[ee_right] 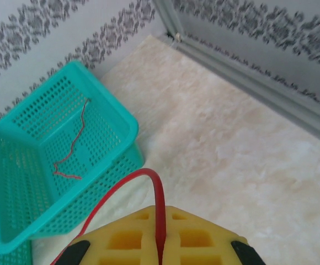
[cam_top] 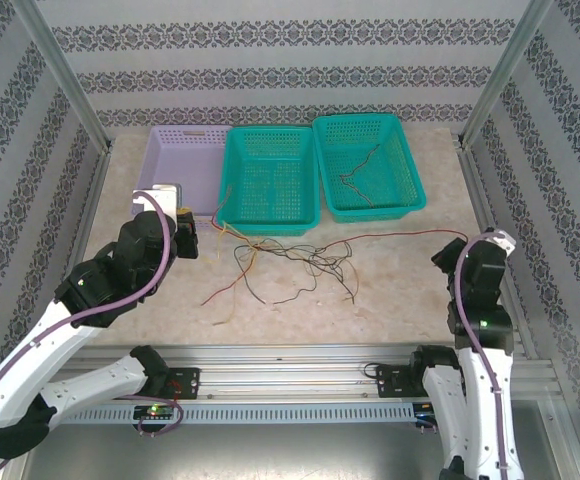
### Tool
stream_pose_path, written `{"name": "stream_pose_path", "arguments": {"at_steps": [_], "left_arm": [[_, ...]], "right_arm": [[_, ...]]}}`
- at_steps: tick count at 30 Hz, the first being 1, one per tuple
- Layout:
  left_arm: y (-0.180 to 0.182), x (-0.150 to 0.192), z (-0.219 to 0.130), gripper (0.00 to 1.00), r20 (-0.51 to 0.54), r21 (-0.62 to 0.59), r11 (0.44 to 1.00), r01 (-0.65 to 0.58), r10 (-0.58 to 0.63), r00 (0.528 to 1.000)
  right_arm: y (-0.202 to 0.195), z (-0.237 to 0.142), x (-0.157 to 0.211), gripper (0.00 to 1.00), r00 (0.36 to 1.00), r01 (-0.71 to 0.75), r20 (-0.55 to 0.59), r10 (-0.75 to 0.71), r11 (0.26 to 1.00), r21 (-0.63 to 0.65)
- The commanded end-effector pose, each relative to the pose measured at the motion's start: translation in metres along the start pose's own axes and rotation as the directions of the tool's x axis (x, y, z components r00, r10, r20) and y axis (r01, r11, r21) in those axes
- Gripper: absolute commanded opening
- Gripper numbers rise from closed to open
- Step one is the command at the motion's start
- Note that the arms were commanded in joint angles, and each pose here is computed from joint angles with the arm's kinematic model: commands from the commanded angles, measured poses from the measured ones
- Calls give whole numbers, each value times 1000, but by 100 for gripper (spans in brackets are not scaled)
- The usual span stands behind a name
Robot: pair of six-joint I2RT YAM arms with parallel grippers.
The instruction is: Untangle the cables
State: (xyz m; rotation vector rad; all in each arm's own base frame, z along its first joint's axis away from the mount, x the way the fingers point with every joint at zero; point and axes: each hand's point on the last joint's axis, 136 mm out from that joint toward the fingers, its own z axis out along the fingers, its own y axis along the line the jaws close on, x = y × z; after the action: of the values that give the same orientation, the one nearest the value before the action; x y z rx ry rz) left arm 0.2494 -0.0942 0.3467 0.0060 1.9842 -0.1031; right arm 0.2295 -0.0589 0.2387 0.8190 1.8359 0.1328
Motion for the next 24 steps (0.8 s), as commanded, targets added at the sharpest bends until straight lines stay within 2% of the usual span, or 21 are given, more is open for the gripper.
{"name": "stream_pose_path", "arguments": {"at_steps": [1,8,14,20,24], "left_arm": [[12,6,2,0,-17,-54,998,-43,42,999],[14,19,9,0,-38,-55,997,-63,61,997],[20,30,11,0,-52,-78,992,-94,90,995],[22,37,15,0,-68,-91,989,-121,115,991],[17,42,18,0,-77,-65,992,-111,106,991]], "right_arm": [[-2,-16,-24,0,996,-46,82,44,999,26],[23,-36,-43,0,991,-60,112,70,994,-90],[19,-58,-69,0,976,-68,203,78,996,-55],[21,-80,-86,0,953,-122,267,144,988,-96],[42,-81,-89,0,965,-106,221,144,979,-176]]}}
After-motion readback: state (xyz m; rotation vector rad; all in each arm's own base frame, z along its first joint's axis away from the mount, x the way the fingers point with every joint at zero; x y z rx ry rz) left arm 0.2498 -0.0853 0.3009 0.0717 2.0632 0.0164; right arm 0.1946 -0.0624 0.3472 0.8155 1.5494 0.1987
